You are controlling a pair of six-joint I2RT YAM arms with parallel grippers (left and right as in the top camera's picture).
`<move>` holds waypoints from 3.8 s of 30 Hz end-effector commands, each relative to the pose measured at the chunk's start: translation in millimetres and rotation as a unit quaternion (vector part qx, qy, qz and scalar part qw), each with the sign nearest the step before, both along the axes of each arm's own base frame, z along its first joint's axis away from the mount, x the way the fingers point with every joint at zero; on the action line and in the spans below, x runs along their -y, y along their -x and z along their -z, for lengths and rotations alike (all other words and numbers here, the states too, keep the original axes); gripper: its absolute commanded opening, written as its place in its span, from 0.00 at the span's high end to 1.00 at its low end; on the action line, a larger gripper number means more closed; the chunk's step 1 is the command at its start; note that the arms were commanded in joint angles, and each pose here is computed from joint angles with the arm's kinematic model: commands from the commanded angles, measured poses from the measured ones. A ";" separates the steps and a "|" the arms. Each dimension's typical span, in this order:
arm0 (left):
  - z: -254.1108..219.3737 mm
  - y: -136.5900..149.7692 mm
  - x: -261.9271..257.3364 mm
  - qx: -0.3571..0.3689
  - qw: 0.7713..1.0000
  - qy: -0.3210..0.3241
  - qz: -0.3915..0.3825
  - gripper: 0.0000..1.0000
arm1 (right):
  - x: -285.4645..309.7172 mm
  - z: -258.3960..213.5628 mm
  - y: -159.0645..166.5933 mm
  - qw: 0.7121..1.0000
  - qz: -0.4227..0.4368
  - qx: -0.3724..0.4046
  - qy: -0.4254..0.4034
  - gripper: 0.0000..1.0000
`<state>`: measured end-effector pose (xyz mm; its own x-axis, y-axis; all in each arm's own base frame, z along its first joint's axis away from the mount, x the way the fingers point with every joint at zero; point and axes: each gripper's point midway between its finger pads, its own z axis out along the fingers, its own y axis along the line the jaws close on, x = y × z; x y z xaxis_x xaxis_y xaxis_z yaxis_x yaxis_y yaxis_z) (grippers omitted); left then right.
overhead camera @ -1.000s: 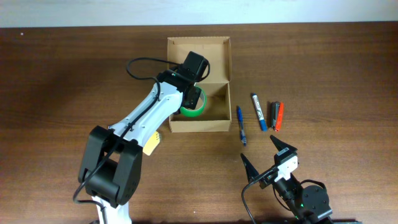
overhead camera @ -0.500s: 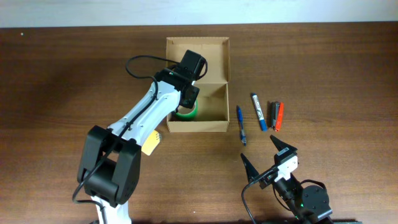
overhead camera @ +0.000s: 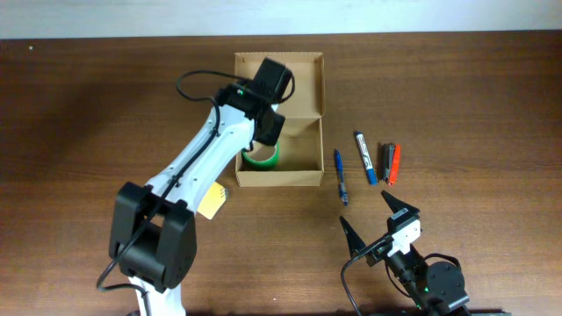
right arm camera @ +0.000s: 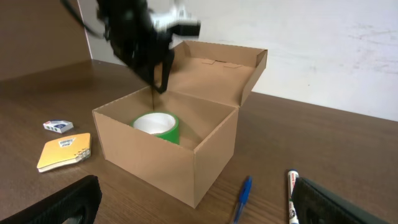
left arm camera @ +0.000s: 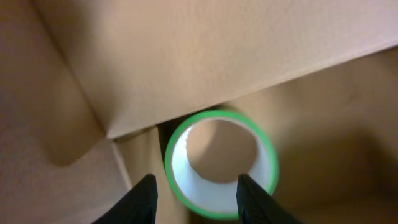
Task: Pack container
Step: 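Withdraw the left gripper from the box toward the yellow notepad, then lower the left gripper onto the yellow spiral notepad and grasp it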
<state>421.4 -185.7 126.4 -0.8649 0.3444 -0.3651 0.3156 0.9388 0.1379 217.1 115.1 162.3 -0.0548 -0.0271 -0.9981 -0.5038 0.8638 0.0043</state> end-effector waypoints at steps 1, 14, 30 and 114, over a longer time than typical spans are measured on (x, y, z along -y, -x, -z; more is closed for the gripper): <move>-58.5 1.0 10.4 0.039 0.997 0.063 -0.027 0.60 | 0.0 2.3 -0.2 1.000 0.001 0.001 0.001 0.01; -181.4 98.7 -41.7 0.090 0.989 0.104 -0.047 0.66 | 0.0 2.3 -0.2 1.000 0.001 0.001 0.001 0.01; -177.8 231.6 -119.7 0.136 0.980 0.124 -0.072 0.50 | 0.0 2.3 -0.2 1.000 0.001 0.001 0.001 0.01; 127.4 126.5 -140.4 -0.128 0.977 -0.089 0.148 0.00 | 0.0 2.3 -0.2 1.000 0.001 0.001 0.001 0.01</move>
<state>304.9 -60.5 21.8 -0.7700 0.6171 -0.1621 0.5963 0.7864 0.1615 217.1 115.1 162.3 -0.0548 -0.0271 -0.9981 -0.5038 0.8638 0.0043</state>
